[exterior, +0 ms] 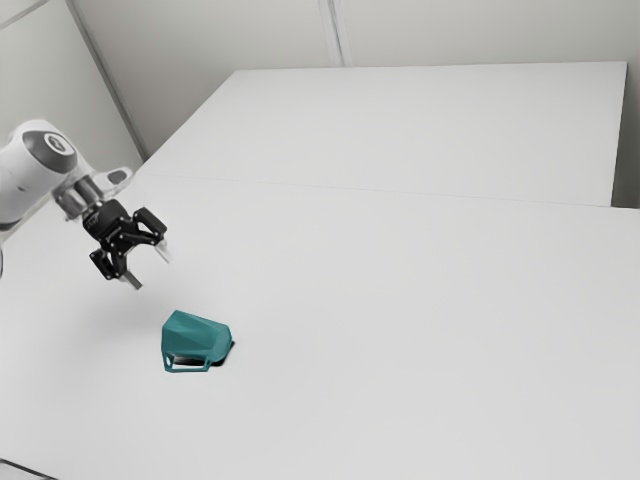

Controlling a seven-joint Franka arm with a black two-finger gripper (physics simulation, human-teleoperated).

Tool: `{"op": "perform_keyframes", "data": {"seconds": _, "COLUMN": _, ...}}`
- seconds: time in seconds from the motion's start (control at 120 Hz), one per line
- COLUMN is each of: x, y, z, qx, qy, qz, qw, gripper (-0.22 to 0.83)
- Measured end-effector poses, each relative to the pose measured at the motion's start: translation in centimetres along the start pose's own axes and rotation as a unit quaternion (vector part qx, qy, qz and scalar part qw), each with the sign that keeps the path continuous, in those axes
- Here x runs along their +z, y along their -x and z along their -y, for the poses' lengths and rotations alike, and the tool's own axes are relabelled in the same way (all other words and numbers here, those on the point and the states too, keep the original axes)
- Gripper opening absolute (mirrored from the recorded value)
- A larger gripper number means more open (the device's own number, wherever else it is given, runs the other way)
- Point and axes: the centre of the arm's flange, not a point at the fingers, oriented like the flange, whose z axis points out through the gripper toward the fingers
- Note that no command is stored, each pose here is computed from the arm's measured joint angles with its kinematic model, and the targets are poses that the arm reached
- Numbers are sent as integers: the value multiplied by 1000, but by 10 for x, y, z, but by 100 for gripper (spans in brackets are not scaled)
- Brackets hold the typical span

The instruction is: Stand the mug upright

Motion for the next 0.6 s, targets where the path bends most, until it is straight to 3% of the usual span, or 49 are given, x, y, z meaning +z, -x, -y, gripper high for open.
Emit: {"op": "perform_keyframes", "data": {"seconds": 0.6, "x": 61, "y": -15, "z": 61, "qx": 111, "qy": 95, "qz": -30, "qw": 989, "gripper": 62}}
